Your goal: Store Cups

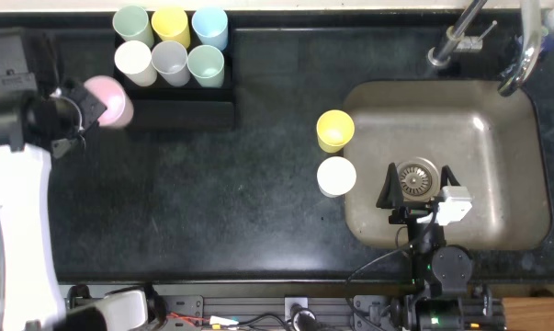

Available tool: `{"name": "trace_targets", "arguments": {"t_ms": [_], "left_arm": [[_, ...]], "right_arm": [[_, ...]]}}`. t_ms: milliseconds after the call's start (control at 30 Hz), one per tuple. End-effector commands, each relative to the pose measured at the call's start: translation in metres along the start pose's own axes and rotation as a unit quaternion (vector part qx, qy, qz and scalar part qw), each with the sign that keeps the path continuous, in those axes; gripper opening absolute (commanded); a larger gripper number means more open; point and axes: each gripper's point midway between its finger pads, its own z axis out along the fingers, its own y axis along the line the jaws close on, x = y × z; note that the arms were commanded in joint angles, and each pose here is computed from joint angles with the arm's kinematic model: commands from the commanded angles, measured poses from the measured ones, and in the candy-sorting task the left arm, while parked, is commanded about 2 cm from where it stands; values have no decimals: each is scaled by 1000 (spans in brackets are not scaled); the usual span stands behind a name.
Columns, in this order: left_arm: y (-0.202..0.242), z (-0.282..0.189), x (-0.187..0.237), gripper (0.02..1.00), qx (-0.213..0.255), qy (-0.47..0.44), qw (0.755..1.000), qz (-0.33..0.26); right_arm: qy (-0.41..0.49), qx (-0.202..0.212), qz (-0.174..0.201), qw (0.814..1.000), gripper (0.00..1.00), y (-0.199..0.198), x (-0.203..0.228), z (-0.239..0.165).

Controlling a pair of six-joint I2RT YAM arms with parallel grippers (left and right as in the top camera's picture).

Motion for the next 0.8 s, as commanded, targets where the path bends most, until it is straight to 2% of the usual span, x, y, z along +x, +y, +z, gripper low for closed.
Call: {"name": "trace_targets", "arguments": {"t_ms": [33, 267, 800], "left_arm": [[13, 47, 17, 36, -3, 85, 996, -29], [2, 84, 7, 36, -6, 94, 995, -25], [-11, 93, -26, 34, -23, 75, 997, -6]], "right_arm": [[1, -2, -2, 1000, 996, 0, 4, 0], [1, -2, -2, 1000, 998, 1, 4, 0], [1, -2, -2, 1000, 996, 0, 4, 0]]}}
